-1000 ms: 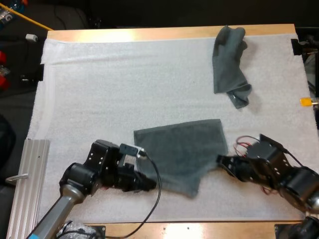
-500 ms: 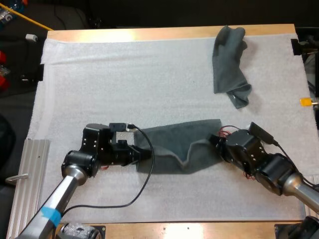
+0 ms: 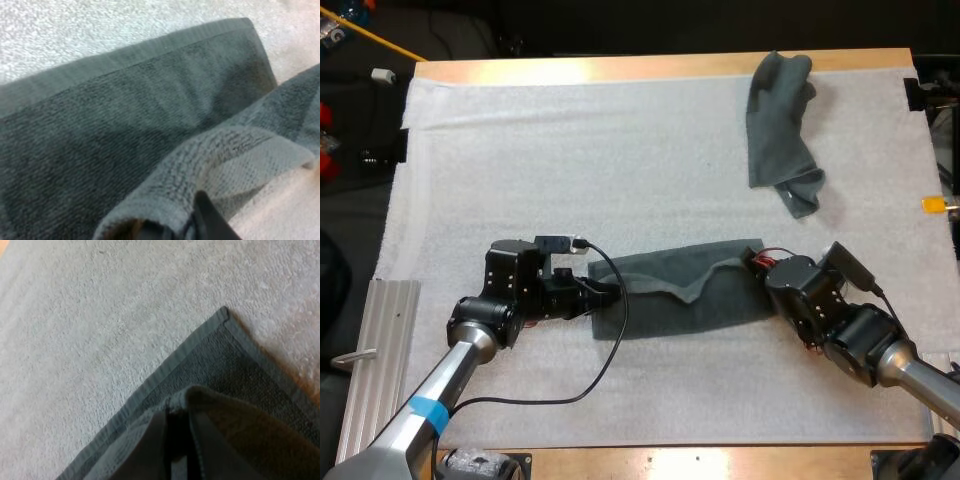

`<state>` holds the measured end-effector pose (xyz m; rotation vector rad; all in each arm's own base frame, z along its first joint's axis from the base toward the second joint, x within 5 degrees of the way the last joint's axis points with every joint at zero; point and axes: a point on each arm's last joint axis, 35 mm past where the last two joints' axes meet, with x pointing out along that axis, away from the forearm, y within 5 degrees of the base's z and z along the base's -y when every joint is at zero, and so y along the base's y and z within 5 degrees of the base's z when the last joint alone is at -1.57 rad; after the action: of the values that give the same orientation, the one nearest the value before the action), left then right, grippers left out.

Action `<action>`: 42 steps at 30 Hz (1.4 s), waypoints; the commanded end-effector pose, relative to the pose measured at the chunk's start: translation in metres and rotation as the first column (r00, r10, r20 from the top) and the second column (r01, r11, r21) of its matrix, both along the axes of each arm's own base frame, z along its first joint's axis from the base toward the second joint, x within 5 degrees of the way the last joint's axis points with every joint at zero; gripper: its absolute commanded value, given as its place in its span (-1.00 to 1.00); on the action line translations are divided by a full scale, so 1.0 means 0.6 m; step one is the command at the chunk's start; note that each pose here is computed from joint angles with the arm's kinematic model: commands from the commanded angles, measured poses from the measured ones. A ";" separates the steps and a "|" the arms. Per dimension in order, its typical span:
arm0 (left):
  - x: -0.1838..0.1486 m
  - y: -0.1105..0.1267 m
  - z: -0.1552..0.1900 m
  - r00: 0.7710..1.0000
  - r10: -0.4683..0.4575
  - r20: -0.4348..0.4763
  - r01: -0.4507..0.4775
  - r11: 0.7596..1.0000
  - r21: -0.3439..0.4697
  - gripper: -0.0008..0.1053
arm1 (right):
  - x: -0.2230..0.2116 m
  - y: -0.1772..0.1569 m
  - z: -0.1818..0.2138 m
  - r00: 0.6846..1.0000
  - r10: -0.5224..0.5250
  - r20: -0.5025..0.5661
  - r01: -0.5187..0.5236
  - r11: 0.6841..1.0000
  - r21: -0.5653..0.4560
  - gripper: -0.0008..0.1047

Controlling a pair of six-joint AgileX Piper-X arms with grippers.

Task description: Pick towel from pile, fold and stack

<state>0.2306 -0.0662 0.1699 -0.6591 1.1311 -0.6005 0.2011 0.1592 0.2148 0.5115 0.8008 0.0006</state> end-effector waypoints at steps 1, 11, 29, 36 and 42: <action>0.002 0.001 0.001 1.000 0.016 0.014 -0.016 1.000 0.011 -0.98 | 0.002 0.001 0.004 1.000 -0.010 0.018 0.010 1.000 0.002 -0.99; 0.003 0.003 -0.001 0.999 0.042 0.013 -0.042 0.998 0.044 -0.81 | 0.006 0.004 0.009 0.999 -0.011 0.045 0.010 1.000 0.027 -0.80; 0.010 -0.004 0.018 0.995 -0.018 0.097 0.023 0.998 -0.057 0.22 | 0.014 0.015 0.039 0.928 0.299 0.223 -0.261 0.947 -0.184 0.06; -0.012 0.000 0.066 0.983 -0.015 0.182 0.029 0.997 -0.071 0.22 | -0.003 0.000 0.071 0.898 0.358 0.256 -0.295 0.921 -0.252 0.06; -0.057 0.009 0.111 0.978 -0.004 0.207 0.018 0.998 -0.066 0.22 | -0.027 -0.022 0.099 0.909 0.392 0.145 -0.330 0.886 -0.326 0.06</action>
<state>0.1965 -0.0607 0.2382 -0.6259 0.9101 -0.7107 0.1853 0.1473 0.2711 0.0824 0.6716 0.2764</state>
